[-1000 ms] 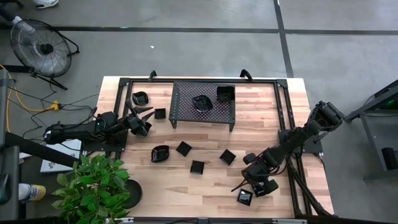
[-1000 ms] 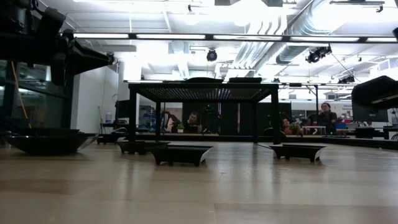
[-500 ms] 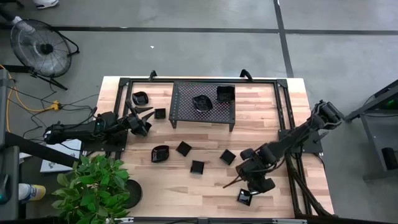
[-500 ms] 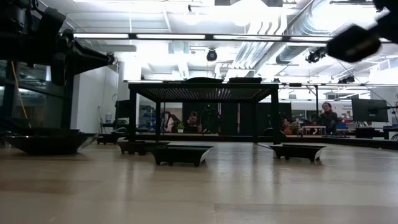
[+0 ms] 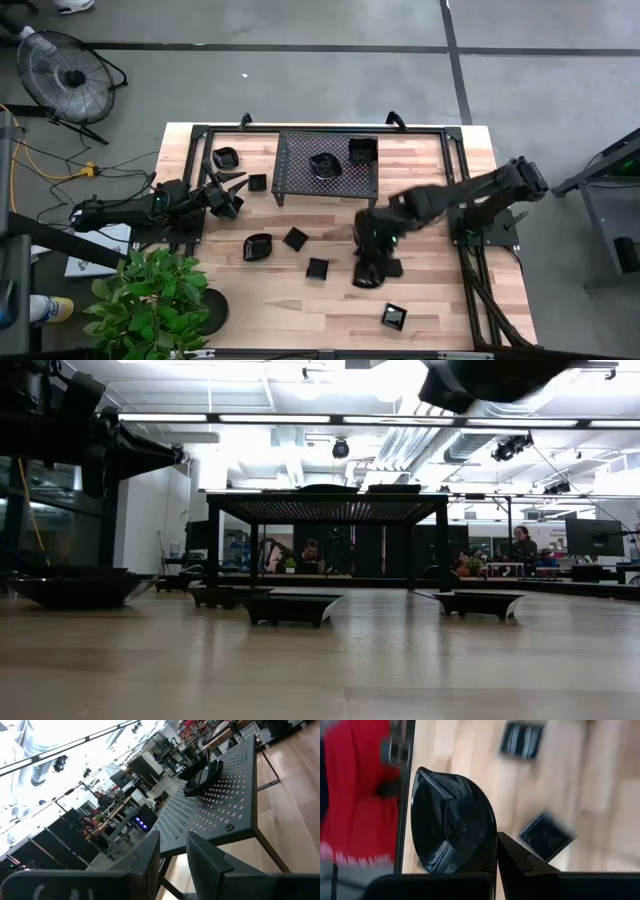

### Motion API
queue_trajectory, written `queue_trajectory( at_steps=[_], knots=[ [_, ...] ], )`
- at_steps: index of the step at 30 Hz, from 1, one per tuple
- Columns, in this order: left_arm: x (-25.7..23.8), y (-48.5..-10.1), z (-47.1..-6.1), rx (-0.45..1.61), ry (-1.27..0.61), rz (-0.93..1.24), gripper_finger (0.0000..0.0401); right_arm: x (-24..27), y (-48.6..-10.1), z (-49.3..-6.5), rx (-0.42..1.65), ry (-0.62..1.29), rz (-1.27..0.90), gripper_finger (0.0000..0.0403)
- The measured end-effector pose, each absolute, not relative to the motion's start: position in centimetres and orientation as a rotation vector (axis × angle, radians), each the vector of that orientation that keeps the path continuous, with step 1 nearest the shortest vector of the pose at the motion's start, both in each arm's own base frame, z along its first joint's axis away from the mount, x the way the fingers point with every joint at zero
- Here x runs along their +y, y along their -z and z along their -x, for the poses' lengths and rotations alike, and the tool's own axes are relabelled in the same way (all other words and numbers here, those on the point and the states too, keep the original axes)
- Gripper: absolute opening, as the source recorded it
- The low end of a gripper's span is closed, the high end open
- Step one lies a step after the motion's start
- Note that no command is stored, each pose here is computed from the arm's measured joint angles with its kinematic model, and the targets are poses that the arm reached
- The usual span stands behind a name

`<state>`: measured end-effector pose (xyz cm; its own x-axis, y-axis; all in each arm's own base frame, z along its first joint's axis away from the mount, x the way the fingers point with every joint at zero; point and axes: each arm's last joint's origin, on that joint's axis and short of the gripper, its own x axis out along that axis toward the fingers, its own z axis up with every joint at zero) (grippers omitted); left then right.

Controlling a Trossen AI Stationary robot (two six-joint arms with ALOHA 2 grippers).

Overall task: Pick & Place Mini shaped plates
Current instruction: Stack the leaf-shaped plate on the leaf-shaped plates on the shelf

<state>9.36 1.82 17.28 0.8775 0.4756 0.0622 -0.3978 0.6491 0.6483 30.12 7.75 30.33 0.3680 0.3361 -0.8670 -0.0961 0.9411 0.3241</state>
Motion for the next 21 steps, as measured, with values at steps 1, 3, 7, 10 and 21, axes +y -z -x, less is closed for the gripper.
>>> queue_trajectory(
  at_steps=[1, 3, 7, 10, 21],
  knots=[
    [1.8, -17.3, -9.4, 0.116, -0.498, -0.707, 0.0092, 7.0, -31.1, -30.5, 1.136, -0.266, -0.251, 0.0000],
    [1.8, -17.3, -9.4, 0.117, -0.498, -0.707, 0.0092, 5.6, -32.6, -31.0, 1.081, -0.251, -0.286, 0.0000],
    [1.8, -17.3, -9.4, 0.117, -0.498, -0.707, 0.0092, 3.4, -35.4, -31.5, 0.977, -0.238, -0.310, 0.0000],
    [1.8, -17.3, -9.4, 0.117, -0.497, -0.707, 0.0092, 1.9, -37.1, -31.7, 0.910, -0.227, -0.308, 0.0000],
    [1.8, -17.3, -9.4, 0.117, -0.498, -0.707, 0.0092, -4.3, -39.1, -31.3, 0.803, -0.160, -0.370, 0.0000]
  ],
)
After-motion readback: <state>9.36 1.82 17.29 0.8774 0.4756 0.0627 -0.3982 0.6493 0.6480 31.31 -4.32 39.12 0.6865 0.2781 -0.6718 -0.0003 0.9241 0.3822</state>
